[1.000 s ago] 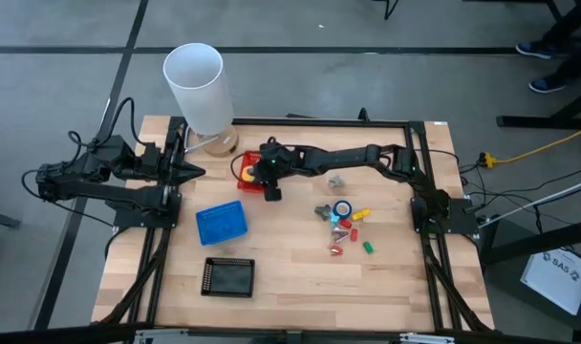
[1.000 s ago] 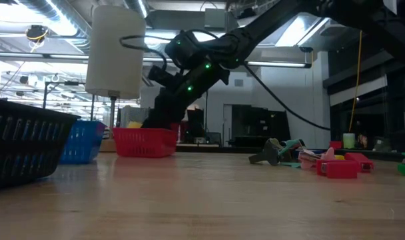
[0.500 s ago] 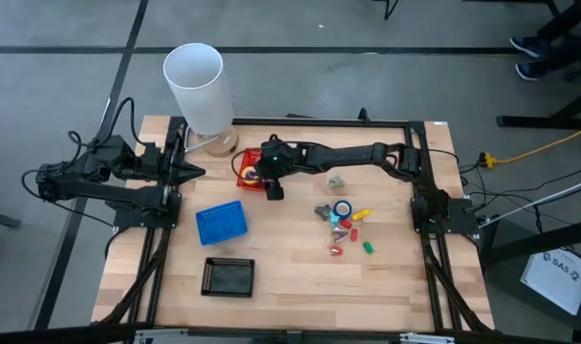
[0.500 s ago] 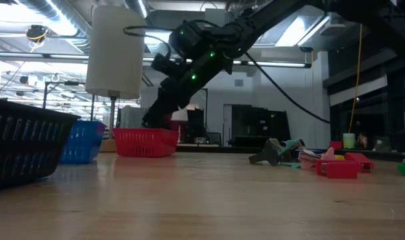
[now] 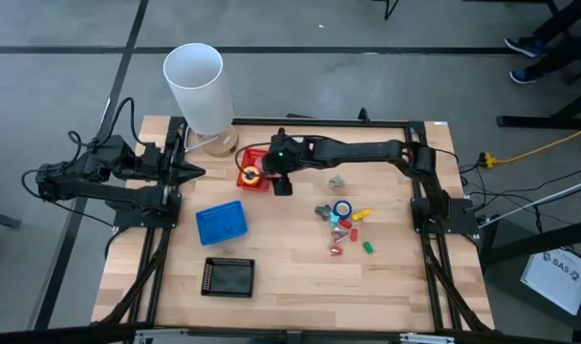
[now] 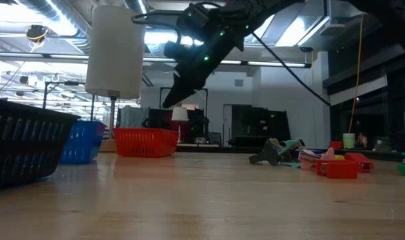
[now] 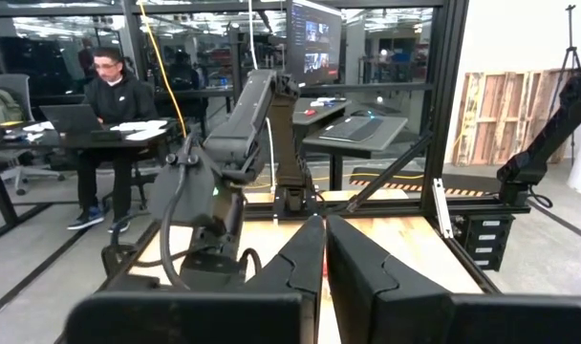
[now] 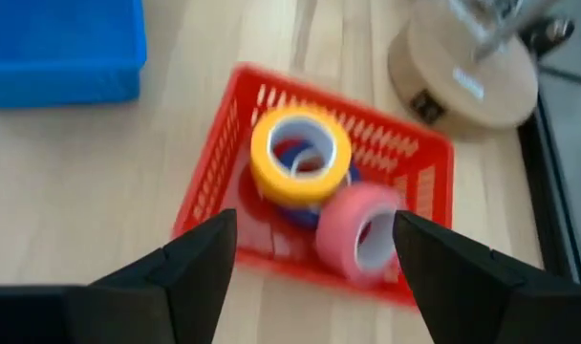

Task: Pick and place Stapler, Stapler remover, tape
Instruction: Put the blue tape into the red basket

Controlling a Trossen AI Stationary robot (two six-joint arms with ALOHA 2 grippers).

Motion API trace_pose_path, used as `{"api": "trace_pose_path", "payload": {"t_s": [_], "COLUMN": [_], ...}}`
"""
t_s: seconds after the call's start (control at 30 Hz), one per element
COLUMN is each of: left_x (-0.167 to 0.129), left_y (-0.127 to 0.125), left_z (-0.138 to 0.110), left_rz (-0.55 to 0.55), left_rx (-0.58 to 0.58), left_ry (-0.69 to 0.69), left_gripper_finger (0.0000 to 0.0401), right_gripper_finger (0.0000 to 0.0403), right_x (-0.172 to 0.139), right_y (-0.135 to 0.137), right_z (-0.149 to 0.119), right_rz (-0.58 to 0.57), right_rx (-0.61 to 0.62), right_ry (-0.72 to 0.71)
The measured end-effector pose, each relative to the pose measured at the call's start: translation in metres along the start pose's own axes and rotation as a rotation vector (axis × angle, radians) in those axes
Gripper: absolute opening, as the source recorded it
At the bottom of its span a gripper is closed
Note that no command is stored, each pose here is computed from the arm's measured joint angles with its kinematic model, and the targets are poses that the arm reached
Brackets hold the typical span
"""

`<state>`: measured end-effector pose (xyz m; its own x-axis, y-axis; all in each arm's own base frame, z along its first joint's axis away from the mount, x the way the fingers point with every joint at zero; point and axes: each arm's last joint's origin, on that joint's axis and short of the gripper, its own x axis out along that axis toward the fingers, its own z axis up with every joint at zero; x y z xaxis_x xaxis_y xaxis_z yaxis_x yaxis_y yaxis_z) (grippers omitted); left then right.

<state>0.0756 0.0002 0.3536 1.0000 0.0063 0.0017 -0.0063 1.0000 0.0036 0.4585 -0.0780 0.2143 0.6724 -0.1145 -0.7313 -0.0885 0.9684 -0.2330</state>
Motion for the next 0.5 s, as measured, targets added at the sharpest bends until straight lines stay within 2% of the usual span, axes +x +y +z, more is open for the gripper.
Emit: {"api": "trace_pose_path", "payload": {"t_s": [0.1,0.5], "left_x": [0.0,0.0], "left_y": [0.0,0.0], "left_z": [0.0,0.0], "left_rz": [0.0,0.0], "left_rx": [0.0,0.0], "left_ry": [0.0,0.0], "left_gripper_finger": [0.0009,0.0011], "right_gripper_finger": [0.0284,0.0284], "right_x": [-0.008,-0.039], "right_y": [0.006,0.045], "right_z": [0.001,0.01], "right_rz": [0.016,0.102], "right_rx": [0.02,-0.032], "right_ry": [0.033,0.12]}}
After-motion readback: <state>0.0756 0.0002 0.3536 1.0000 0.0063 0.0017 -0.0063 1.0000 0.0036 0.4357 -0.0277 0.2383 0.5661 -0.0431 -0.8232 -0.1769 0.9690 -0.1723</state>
